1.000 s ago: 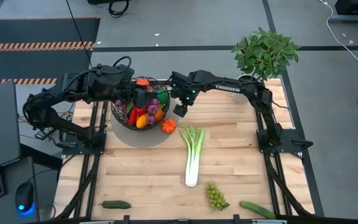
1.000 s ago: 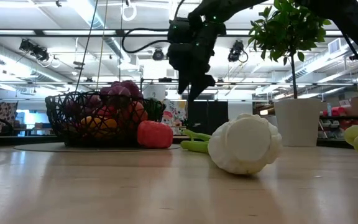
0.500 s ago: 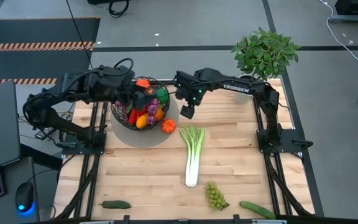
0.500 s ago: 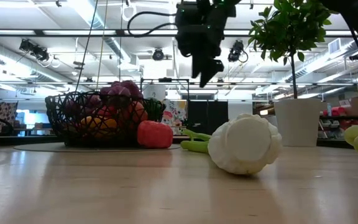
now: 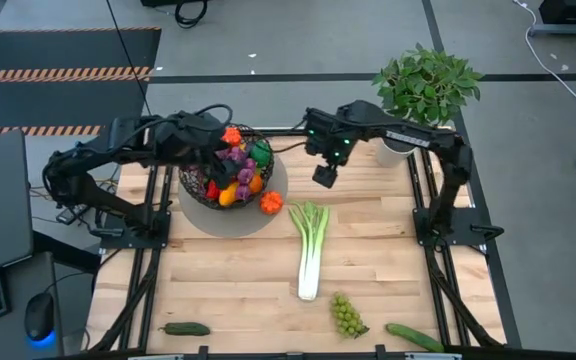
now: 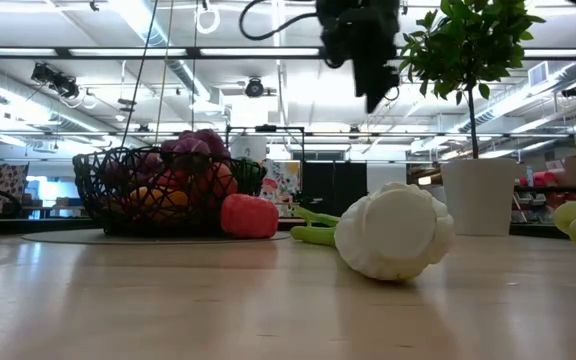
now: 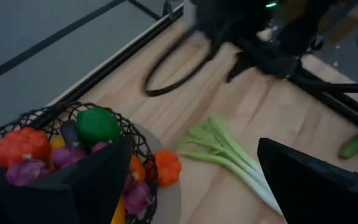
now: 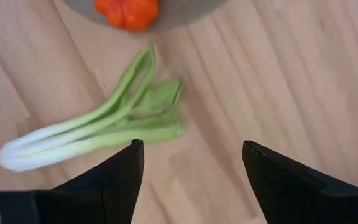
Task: Build produce basket
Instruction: Put the green grapes into the wire basket
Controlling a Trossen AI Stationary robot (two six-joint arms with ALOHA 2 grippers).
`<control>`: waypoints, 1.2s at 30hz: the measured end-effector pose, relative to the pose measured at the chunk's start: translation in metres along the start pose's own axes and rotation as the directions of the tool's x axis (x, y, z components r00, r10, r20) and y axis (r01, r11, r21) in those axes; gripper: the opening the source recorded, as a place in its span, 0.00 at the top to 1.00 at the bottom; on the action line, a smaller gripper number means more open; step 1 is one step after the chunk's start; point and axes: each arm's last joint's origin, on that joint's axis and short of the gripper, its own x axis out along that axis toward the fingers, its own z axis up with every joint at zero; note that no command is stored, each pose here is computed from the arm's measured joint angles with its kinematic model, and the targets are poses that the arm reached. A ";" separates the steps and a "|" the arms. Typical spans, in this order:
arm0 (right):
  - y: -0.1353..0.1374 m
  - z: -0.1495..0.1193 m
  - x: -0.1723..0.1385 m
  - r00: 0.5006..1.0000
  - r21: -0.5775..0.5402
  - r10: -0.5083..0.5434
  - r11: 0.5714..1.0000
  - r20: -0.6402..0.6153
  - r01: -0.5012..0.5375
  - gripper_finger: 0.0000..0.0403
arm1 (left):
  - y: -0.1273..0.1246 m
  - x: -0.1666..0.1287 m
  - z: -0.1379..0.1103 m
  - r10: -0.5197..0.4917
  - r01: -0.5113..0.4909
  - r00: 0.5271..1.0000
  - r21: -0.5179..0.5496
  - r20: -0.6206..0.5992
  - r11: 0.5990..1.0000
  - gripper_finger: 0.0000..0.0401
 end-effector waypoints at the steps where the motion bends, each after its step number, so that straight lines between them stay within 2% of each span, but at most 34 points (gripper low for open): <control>1: -0.001 -0.007 -0.001 1.000 0.031 0.000 1.000 -0.009 0.000 0.32 | 0.001 0.003 0.000 0.010 -0.010 1.000 -0.002 -0.009 1.000 0.11; 6: 0.000 -0.049 0.004 0.997 0.218 0.028 0.976 -0.069 -0.013 0.32 | -0.002 0.024 0.002 0.035 -0.034 0.998 0.008 -0.057 0.999 0.11; 11: 0.008 -0.094 0.010 0.997 0.347 0.059 0.937 -0.058 -0.035 0.32 | -0.016 0.055 0.003 -0.049 0.064 0.989 0.104 -0.141 0.992 0.11; 17: 0.019 -0.131 0.012 0.994 0.449 0.095 0.887 0.049 -0.107 0.32 | -0.031 0.103 -0.005 -0.108 0.190 0.948 0.261 -0.300 0.946 0.11; 21: 0.031 -0.149 0.020 0.989 0.459 0.131 0.875 0.075 -0.151 0.32 | -0.038 0.137 -0.014 -0.089 0.236 0.914 0.341 -0.395 0.910 0.11; 25: 0.051 -0.163 0.025 0.981 0.411 0.180 0.892 0.065 -0.191 0.32 | -0.045 0.160 -0.026 -0.062 0.248 0.879 0.343 -0.472 0.906 0.11; 30: 0.074 -0.179 0.027 0.982 0.377 0.185 0.908 0.029 -0.183 0.32 | -0.057 0.169 -0.035 -0.065 0.231 0.866 0.283 -0.495 0.931 0.11; 36: 0.100 -0.204 0.027 0.982 0.362 0.186 0.916 0.002 -0.175 0.32 | -0.079 0.163 -0.045 -0.106 0.219 0.868 0.183 -0.485 0.958 0.11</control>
